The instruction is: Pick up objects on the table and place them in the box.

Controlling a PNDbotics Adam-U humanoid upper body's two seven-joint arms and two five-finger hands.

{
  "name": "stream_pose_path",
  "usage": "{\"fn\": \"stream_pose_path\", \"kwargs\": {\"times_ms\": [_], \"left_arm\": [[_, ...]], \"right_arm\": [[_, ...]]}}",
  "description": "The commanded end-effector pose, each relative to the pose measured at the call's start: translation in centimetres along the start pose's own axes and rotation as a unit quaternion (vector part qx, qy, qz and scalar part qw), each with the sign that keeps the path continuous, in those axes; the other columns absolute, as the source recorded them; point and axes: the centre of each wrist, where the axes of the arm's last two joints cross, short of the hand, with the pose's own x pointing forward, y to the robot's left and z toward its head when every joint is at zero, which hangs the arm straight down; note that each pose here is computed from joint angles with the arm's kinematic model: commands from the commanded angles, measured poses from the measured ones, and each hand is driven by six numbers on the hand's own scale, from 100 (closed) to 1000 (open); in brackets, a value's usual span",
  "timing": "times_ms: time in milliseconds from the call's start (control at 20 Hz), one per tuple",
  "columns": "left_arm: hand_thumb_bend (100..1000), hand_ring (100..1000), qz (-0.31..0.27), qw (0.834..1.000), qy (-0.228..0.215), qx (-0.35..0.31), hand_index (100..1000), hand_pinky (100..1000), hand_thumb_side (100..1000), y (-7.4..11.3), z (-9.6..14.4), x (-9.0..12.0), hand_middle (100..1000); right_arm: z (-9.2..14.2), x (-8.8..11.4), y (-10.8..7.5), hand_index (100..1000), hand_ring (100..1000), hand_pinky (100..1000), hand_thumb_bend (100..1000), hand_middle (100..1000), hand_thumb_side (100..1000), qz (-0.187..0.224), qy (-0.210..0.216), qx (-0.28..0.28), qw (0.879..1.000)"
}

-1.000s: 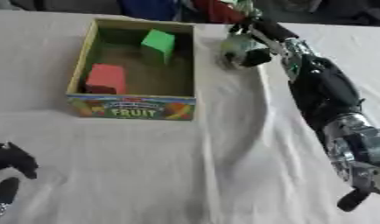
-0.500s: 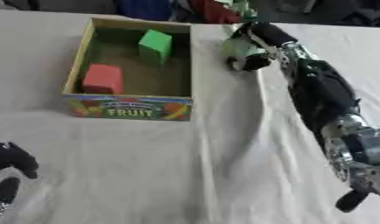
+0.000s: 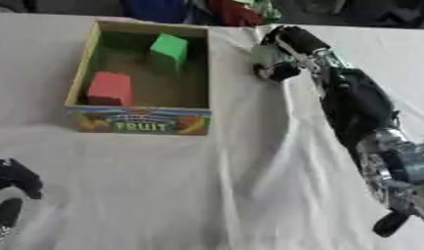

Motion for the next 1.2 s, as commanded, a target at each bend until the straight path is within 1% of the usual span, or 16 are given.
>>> {"fn": "stream_pose_path", "kwargs": {"times_ms": [50, 200, 450, 550, 600, 650, 700, 800, 1000, 1200], "left_arm": [[100, 573, -0.006, 1.000, -0.004, -0.002, 742, 589, 373, 0.3, -0.2, 0.3, 587], [100, 574, -0.005, 1.000, -0.002, -0.001, 742, 589, 373, 0.3, -0.1, 0.2, 587], [100, 574, -0.003, 1.000, 0.001, -0.001, 742, 589, 374, 0.3, 0.1, 0.1, 587], [100, 574, -0.002, 1.000, 0.002, 0.000, 741, 589, 375, 0.3, 0.2, 0.1, 587], [100, 574, -0.002, 1.000, 0.003, 0.000, 741, 589, 375, 0.2, 0.2, 0.1, 587], [100, 574, -0.001, 1.000, 0.004, 0.000, 741, 589, 375, 0.2, 0.2, 0.0, 587], [100, 574, -0.001, 1.000, 0.005, 0.000, 741, 589, 375, 0.2, 0.2, 0.0, 587], [100, 574, 0.000, 1.000, 0.004, -0.001, 741, 589, 376, 0.2, 0.2, 0.0, 587], [100, 575, 0.001, 1.000, 0.003, -0.004, 741, 589, 377, 0.1, 0.2, 0.0, 588], [100, 575, 0.005, 1.000, 0.000, -0.007, 741, 589, 377, 0.0, 0.1, 0.1, 588]], "right_arm": [[-0.7, 0.1, -2.1, 468, 320, 260, 174, 343, 320, 0.003, -0.025, -0.033, 0.999], [-1.5, 0.9, -3.2, 453, 308, 246, 151, 329, 286, -0.004, -0.061, -0.050, 0.997], [-2.7, 2.2, -5.0, 449, 304, 241, 150, 324, 264, -0.018, -0.115, -0.071, 0.991], [-3.2, 2.8, -5.8, 443, 300, 237, 131, 319, 234, -0.026, -0.135, -0.082, 0.987], [-3.4, 3.2, -6.2, 442, 299, 236, 107, 319, 271, -0.031, -0.144, -0.087, 0.985], [-3.8, 3.6, -6.6, 441, 298, 236, 124, 318, 215, -0.036, -0.157, -0.092, 0.983], [-4.1, 4.1, -7.0, 436, 297, 235, 112, 315, 199, -0.041, -0.169, -0.096, 0.980], [-4.9, 5.2, -7.7, 427, 294, 234, 100, 311, 176, -0.053, -0.195, -0.101, 0.974], [-6.7, 8.2, -8.8, 428, 297, 237, 100, 313, 164, -0.072, -0.248, -0.100, 0.961], [-8.4, 11.4, -9.1, 432, 302, 244, 100, 317, 167, -0.083, -0.298, -0.085, 0.947]]}}
